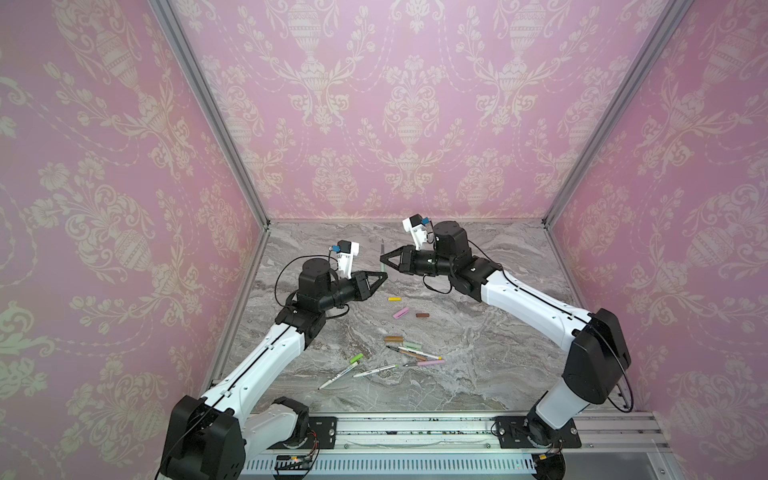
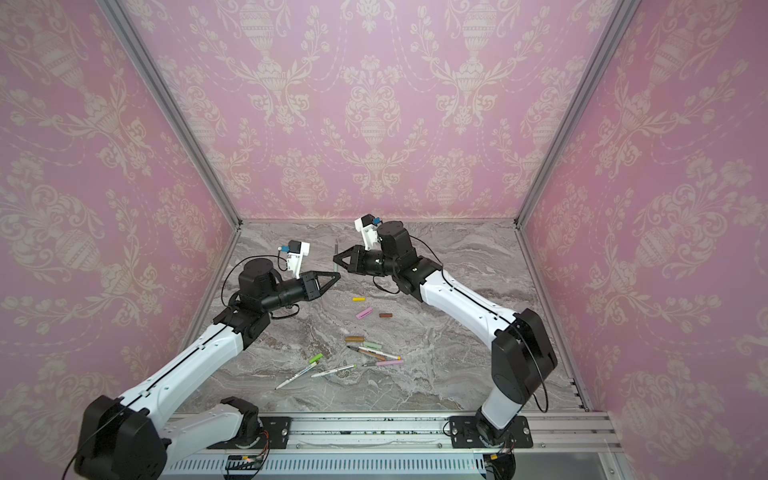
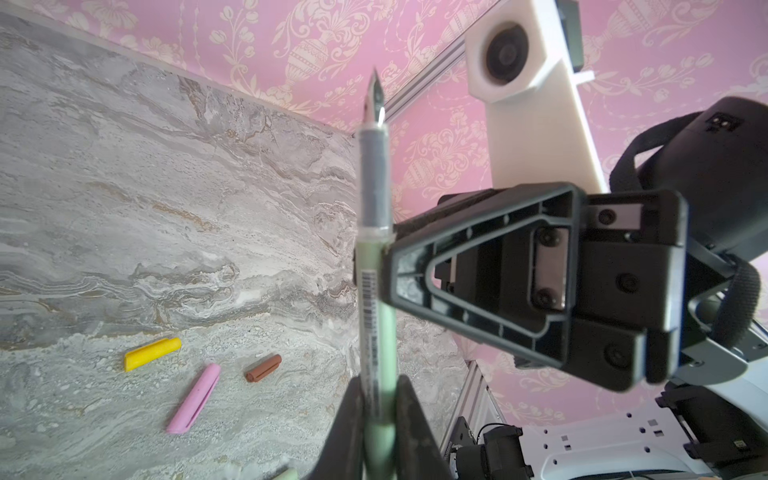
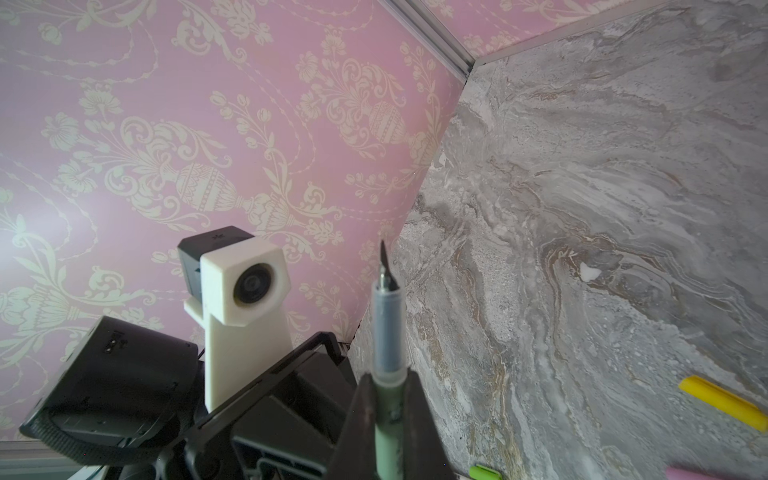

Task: Insert the pens into the pen caps
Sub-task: 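Close left gripper on the pen while right gripper releases and withdraws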

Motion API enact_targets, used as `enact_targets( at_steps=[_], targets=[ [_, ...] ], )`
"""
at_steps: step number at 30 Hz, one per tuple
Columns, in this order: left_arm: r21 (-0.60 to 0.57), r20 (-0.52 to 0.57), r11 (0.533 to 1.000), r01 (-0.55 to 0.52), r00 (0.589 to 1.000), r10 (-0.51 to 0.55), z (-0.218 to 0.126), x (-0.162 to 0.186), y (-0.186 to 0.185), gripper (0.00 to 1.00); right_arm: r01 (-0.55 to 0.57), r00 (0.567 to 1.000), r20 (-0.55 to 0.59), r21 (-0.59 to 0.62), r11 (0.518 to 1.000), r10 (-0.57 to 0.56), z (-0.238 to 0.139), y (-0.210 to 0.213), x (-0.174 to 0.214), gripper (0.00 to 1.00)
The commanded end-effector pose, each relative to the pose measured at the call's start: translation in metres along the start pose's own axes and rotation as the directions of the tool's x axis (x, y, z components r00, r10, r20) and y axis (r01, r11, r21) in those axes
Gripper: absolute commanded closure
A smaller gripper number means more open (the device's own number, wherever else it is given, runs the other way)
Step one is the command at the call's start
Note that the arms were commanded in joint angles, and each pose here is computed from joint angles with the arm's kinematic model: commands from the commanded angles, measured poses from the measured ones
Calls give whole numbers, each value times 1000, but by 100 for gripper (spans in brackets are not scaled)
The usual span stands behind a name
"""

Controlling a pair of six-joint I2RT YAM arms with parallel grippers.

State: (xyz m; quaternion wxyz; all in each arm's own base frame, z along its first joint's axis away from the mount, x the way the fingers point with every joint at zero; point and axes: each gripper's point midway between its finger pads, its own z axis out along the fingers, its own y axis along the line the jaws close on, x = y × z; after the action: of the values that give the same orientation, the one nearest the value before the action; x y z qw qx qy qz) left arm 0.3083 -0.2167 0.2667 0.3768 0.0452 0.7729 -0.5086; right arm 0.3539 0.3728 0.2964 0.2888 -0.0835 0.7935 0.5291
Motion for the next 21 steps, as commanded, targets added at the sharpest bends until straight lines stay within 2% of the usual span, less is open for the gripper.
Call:
enact_targets(
  at_steps=[1,5,7,12,14,17,18,21],
  targets=[
    [-8,38,999,-31,999,32,-1,-9,-3,91,23,1000,3,-45,999,-23,-10,19,2,100],
    [-23,49,999,-31,998,32,-2,-8,1,100,23,1000,-1,-40,999,-23,-10,18,3,100],
    [-32,53,999,-31,998,33,-3,-8,2,100,24,1000,-7,-27,999,-24,-10,16,4,97],
    [-144,69,989,-41,996,51,-13,-5,20,100,60,997,-45,50,997,-58,-19,9,10,62],
    [-190,60,980,-62,995,75,-19,-1,25,100,82,994,-77,114,990,-74,-27,1,17,57],
    [-261,39,961,-92,994,106,-31,5,33,100,141,982,-157,233,962,-106,-45,-19,35,55],
    [-287,13,954,-90,995,98,-34,17,44,100,166,975,-190,277,947,-116,-52,-28,43,55],
    [-320,-14,942,-97,995,98,-43,29,51,100,277,931,-335,395,876,-144,-72,-57,74,55]
  ],
)
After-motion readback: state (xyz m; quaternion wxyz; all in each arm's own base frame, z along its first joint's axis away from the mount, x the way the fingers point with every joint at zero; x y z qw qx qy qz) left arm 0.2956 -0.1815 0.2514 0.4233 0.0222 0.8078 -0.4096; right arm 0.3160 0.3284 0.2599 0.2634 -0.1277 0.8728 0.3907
